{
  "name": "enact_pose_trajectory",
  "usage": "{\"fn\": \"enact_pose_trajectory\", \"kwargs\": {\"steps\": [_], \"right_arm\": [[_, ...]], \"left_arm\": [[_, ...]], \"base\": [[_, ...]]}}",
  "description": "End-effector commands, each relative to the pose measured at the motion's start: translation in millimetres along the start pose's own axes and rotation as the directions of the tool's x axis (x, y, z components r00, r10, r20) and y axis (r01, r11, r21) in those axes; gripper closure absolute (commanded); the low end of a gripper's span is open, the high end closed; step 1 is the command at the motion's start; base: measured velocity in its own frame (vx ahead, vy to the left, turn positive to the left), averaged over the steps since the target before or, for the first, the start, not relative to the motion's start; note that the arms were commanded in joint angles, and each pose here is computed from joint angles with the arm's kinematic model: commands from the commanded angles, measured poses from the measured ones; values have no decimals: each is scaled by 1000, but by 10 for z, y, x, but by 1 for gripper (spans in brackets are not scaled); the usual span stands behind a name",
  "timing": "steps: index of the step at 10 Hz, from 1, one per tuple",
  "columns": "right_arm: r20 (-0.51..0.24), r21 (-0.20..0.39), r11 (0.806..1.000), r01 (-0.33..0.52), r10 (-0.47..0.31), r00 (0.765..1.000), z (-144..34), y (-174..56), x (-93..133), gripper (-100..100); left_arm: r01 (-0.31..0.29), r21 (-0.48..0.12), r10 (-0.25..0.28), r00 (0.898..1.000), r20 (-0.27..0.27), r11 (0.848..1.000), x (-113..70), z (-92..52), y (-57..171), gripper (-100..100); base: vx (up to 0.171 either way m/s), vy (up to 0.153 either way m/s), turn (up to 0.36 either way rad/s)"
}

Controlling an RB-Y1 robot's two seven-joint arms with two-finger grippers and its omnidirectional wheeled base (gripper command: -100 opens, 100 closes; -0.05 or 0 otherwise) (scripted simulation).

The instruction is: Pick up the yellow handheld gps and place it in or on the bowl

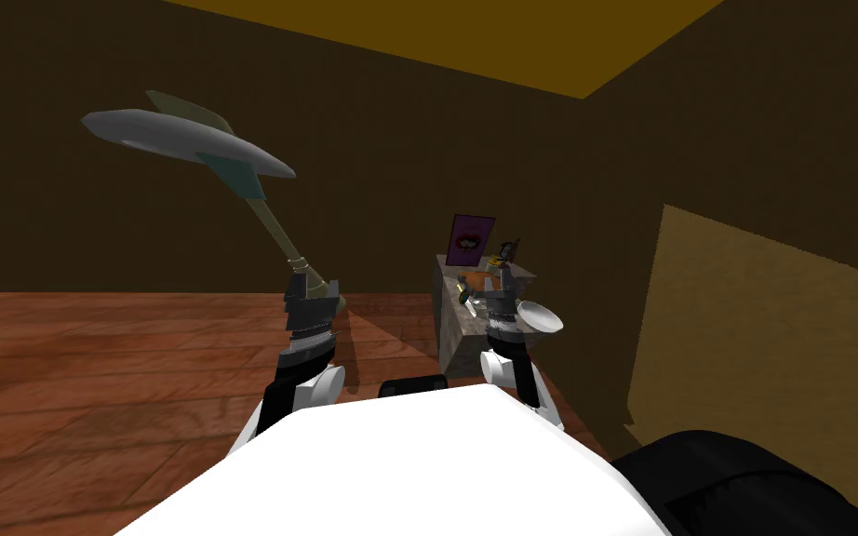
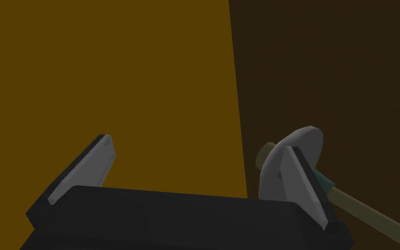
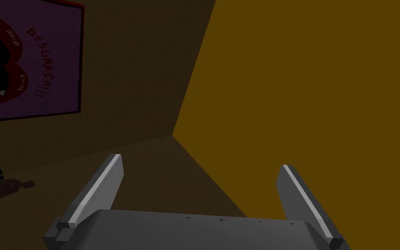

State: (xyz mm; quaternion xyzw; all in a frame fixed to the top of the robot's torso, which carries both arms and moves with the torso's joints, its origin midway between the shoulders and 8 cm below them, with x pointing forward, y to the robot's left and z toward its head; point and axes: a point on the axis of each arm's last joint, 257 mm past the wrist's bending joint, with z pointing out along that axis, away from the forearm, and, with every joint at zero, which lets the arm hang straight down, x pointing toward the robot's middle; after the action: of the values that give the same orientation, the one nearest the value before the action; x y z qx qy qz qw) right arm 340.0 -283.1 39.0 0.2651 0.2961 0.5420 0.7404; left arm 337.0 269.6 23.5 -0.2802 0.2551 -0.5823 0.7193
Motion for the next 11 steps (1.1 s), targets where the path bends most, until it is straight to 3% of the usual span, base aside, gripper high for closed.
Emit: {"fn": "enact_pose_trajectory", "kwargs": {"steps": [1, 3, 6, 9, 11], "right_arm": [[-29, 6, 1000, 5, -5, 1000, -15, -29, 49, -100], [-67, 22, 1000, 10, -9, 998, -53, -102, 126, -100], [-143, 106, 994, 22, -7, 990, -254, -430, 325, -100], [-221, 234, 970, 71, -18, 975, -636, -910, 550, -100], [-234, 253, 964, 84, -23, 972, -705, -985, 582, -100]], "left_arm": [[0, 0, 0, 1000, 0, 1000, 0, 0, 0, 0], [0, 0, 0, 1000, 0, 1000, 0, 0, 0, 0], [0, 0, 0, 1000, 0, 1000, 1, 0, 0, 0], [0, 0, 0, 1000, 0, 1000, 1, 0, 0, 0], [0, 0, 0, 1000, 0, 1000, 1, 1, 0, 0]], "base": [[-14, 17, -43], [-34, 49, -77], [-97, 152, -185], [-112, 190, -232], [-60, 103, -61]]}}
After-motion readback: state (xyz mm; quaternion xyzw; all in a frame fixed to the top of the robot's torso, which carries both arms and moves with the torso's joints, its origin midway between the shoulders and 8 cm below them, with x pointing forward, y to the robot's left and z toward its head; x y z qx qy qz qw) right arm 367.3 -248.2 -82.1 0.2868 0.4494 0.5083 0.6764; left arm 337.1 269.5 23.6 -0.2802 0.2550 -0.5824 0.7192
